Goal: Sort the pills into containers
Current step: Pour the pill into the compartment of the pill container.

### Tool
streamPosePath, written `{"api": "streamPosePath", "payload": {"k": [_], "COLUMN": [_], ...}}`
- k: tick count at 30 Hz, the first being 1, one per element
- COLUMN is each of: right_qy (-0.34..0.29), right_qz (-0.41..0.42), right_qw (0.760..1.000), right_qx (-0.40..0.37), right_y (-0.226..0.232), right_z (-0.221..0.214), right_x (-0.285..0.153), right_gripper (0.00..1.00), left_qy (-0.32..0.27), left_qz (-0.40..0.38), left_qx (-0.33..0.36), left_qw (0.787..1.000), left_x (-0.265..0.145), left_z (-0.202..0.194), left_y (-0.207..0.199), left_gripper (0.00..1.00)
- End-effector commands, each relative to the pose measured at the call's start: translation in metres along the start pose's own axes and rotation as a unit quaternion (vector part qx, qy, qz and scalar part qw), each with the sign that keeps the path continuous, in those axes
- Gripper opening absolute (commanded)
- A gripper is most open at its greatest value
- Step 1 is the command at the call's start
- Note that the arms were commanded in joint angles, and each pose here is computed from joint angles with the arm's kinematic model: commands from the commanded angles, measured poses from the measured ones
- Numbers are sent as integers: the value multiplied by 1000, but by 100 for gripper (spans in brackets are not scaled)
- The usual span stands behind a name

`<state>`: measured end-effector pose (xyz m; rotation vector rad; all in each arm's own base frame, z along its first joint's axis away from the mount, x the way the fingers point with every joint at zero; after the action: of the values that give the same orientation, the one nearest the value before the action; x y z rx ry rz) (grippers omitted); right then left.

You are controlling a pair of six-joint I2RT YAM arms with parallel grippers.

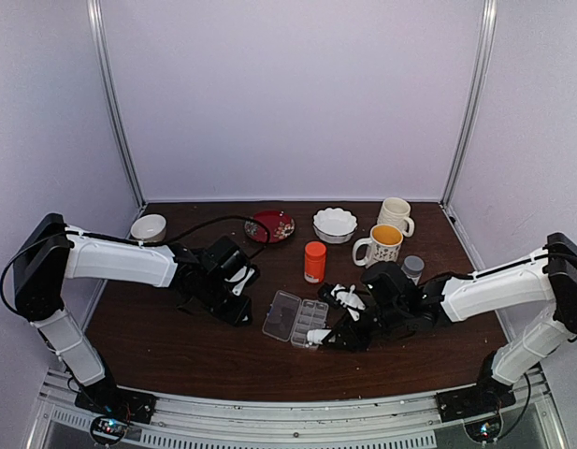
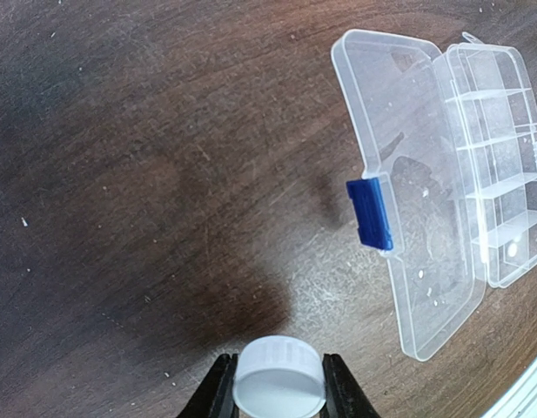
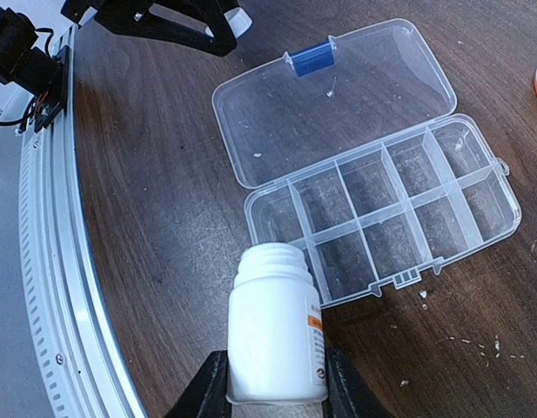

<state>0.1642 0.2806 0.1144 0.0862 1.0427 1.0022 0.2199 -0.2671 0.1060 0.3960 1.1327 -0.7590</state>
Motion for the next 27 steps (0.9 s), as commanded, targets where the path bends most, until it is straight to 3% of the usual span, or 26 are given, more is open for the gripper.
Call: {"api": "streamPosePath", "payload": {"k": [1, 3, 7, 10, 14, 17, 21, 23, 25, 27], "right_qy": [-28, 13, -33, 13, -22, 14, -42, -7, 14, -23], "right_qz": [4, -21, 6, -30, 3, -34, 4, -37, -27, 0], "right_qw": [999, 999, 999, 999, 1000, 999, 999, 999, 999, 1000], "right_qx": [-14, -21, -14, -19, -8, -15, -10, -17, -18, -11], "right_y": [10, 7, 12, 4, 9, 2, 11, 4, 4, 9], "right_z": [13, 8, 11, 6, 6, 3, 10, 9, 2, 6], "right_x": [-5, -1, -8, -1, -4, 0, -10, -5, -3, -6], "right_gripper": [0, 0, 0, 0, 0, 0, 0, 0, 0, 0], "left_qy": [-6, -5, -5, -4, -3, -3, -4, -4, -3, -3], "left_qz": [5, 5, 5, 6, 5, 6, 5, 7, 7, 5], "left_qx": [10, 8, 9, 7, 9, 8, 9, 9, 9, 10], "left_qw": [1000, 1000, 1000, 1000, 1000, 1000, 1000, 1000, 1000, 1000], "left_x": [0, 0, 0, 1, 1, 1, 0, 0, 1, 1], "left_z": [7, 6, 6, 5, 5, 3, 5, 5, 5, 5], "left_y": [-1, -1, -2, -1, -2, -2, -2, -2, -2, -3], "left_gripper": [24, 24, 24, 24, 24, 24, 24, 24, 24, 24]}}
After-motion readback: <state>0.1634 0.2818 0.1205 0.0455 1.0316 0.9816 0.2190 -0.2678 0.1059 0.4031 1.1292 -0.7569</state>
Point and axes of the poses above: each gripper's point midway between its finger pads, its own x axis out along the fingers, its own y axis along the line the jaws close on, z = x × y, the point moved 7 cm from there along -x, back along the fingers, and after that the axes turned 15 degrees about x, right-handed, at the moved point
